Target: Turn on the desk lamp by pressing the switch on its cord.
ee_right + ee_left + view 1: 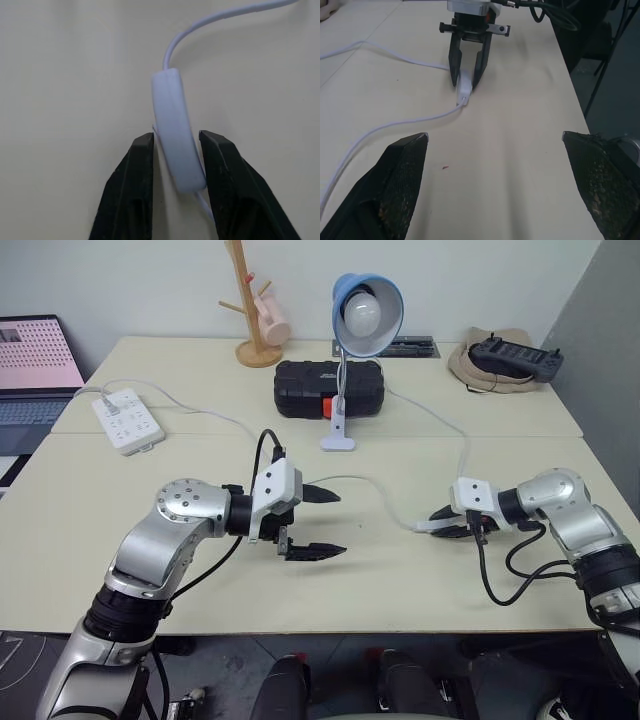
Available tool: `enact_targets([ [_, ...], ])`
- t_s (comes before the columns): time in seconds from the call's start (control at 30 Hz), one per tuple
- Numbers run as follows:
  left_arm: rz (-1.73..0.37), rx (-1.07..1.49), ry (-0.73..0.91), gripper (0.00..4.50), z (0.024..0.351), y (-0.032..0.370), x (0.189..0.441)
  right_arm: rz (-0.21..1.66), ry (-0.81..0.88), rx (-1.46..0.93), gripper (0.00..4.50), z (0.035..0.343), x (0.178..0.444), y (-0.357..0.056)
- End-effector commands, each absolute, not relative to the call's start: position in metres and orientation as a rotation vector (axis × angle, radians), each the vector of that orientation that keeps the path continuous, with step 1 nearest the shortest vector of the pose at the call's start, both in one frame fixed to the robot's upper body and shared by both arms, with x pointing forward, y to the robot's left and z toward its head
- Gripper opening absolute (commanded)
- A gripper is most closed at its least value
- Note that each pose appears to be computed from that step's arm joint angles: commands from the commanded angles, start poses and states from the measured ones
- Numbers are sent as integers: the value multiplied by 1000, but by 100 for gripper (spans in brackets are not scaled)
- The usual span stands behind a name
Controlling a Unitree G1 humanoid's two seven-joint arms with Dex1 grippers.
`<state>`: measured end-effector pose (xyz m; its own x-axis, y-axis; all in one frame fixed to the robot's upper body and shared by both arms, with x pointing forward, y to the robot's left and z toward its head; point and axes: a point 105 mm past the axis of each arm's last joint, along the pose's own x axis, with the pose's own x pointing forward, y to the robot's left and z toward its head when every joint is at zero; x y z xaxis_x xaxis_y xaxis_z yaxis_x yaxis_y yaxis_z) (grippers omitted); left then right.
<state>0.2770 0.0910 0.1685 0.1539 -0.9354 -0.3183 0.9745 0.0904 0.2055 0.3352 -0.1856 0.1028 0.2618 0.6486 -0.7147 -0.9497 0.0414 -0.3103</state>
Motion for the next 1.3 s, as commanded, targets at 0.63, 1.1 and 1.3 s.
enact_targets([
  [0.63,-1351,124,148,450,186,95,282,1199,347,-397,43,165,351,-157],
  [1.1,-1284,-698,239,450,207,82,274,1332,478,371,43,222,311,-115],
  [1.3,-1301,-765,272,450,205,65,267,1387,516,397,43,229,299,-107],
])
